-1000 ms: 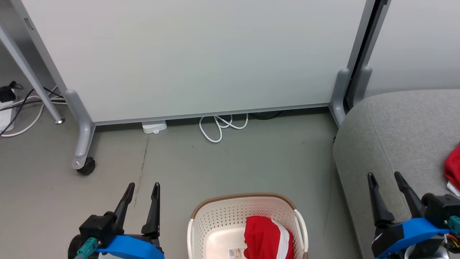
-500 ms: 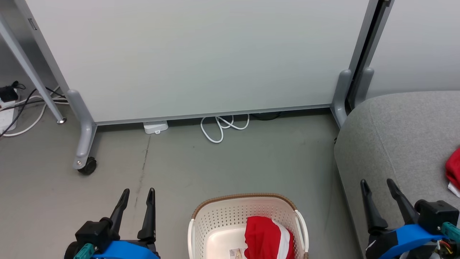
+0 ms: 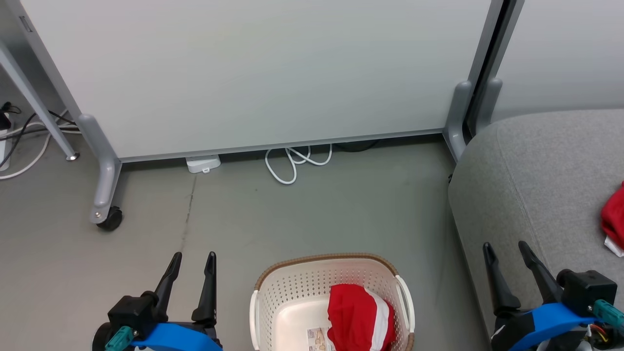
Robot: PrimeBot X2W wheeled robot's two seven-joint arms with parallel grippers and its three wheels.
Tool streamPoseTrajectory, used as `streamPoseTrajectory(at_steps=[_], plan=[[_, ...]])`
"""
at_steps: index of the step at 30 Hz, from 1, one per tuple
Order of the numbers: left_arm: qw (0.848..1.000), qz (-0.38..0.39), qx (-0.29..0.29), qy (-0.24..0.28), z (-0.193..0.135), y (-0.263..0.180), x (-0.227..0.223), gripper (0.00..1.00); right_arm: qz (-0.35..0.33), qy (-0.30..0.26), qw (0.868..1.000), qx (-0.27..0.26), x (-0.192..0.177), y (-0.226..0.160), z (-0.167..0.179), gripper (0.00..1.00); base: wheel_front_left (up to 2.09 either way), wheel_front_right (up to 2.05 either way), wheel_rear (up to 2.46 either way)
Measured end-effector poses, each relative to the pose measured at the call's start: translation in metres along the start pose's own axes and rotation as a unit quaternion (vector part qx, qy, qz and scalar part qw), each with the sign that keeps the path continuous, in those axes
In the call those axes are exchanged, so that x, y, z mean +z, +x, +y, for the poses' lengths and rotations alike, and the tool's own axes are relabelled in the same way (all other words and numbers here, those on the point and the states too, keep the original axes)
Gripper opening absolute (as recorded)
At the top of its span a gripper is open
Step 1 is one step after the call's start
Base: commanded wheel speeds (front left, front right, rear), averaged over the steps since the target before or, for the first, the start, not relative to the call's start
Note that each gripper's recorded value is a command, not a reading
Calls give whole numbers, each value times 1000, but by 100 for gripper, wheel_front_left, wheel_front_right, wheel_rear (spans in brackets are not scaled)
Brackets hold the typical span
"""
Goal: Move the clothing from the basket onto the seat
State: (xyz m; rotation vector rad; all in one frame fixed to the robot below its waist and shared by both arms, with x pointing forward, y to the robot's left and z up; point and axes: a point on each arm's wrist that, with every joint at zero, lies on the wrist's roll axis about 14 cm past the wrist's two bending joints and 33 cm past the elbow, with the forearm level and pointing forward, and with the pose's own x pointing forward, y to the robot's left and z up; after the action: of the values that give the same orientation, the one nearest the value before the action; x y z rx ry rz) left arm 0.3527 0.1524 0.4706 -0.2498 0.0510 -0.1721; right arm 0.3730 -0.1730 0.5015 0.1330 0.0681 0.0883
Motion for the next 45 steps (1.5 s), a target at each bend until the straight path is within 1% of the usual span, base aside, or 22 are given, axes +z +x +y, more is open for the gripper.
streamPoseTrajectory(at_steps=[8, 14, 18, 22, 27, 29, 35, 39, 45], plan=[[1000, 23, -12, -3, -5, 12, -14, 100, 9, 3, 1000, -7, -7, 7, -5, 100, 0, 0, 0], [998, 49, -37, -3, -16, 35, -30, 100, 6, 3, 1000, -6, -8, 22, -6, 100, 0, 0, 0], [994, 82, -65, -1, -28, 55, -53, 100, 3, 0, 1000, 0, -11, 39, -4, 100, 0, 0, 0], [987, 125, -99, 0, -42, 76, -85, 100, 10, -14, 1000, 7, -20, 55, -4, 100, 0, 0, 0], [971, 191, -144, -5, -64, 95, -136, 100, 24, -31, 999, 4, -36, 70, -14, 100, 0, 0, 0], [962, 216, -165, -2, -73, 102, -156, 100, 30, -38, 999, 1, -42, 76, -19, 100, 0, 0, 0], [936, 288, -202, -3, -87, 115, -217, 100, 45, -50, 998, -5, -60, 93, -31, 100, 0, 0, 0], [919, 330, -217, -1, -90, 118, -256, 100, 56, -54, 997, -7, -75, 102, -36, 100, 0, 0, 0], [890, 393, -231, 17, -85, 114, -310, 100, 88, -48, 995, -7, -109, 107, -37, 100, 0, 0, 0]])
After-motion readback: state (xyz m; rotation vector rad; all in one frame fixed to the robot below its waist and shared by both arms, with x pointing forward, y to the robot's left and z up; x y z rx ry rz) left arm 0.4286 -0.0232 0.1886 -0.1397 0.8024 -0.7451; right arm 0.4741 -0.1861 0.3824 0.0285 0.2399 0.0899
